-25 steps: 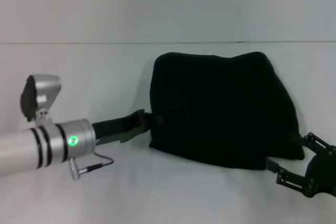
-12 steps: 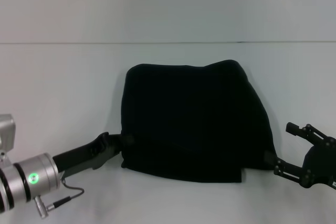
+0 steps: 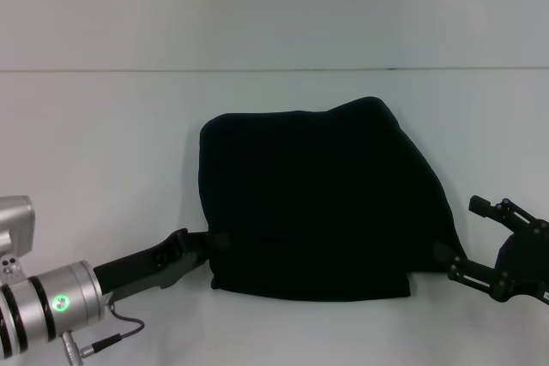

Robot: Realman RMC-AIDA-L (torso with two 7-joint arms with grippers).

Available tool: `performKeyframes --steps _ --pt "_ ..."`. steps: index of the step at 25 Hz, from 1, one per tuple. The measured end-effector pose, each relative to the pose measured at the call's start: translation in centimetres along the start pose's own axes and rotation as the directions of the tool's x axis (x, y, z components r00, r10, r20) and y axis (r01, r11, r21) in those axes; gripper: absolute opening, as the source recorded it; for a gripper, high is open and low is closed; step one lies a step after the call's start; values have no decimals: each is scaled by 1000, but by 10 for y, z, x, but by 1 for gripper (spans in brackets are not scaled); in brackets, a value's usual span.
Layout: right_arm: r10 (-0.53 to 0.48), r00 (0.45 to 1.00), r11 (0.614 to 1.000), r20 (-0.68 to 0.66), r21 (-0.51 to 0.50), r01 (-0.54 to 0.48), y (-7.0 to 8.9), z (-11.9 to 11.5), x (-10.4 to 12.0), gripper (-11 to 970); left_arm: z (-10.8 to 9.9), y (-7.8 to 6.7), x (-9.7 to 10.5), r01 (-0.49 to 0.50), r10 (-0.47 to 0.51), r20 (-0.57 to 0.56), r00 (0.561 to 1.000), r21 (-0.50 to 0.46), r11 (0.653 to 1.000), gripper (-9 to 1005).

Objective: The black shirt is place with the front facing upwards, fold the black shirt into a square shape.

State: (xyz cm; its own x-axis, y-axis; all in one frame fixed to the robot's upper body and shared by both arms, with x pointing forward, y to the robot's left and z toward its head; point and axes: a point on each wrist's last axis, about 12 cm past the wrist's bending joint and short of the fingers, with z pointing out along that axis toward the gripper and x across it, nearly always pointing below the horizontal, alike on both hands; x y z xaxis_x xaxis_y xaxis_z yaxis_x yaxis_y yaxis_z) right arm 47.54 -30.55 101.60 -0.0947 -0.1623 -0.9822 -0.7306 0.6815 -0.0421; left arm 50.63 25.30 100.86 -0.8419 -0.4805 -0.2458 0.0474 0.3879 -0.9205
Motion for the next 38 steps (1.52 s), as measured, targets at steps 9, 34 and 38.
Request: performKeyframes --steps 9,34,38 --pt "-8 1000 1000 3 -3 8 -2 2 -2 914 -7 -5 -12 -126 127 -23 992 16 992 161" --pt "-51 997 992 -57 -120 44 31 9 18 917 -66 -12 -12 -885 904 -52 425 187 427 852" --pt "-39 998 996 -58 -79 35 31 2 21 918 -67 -6 -9 -896 908 -54 416 144 420 952"
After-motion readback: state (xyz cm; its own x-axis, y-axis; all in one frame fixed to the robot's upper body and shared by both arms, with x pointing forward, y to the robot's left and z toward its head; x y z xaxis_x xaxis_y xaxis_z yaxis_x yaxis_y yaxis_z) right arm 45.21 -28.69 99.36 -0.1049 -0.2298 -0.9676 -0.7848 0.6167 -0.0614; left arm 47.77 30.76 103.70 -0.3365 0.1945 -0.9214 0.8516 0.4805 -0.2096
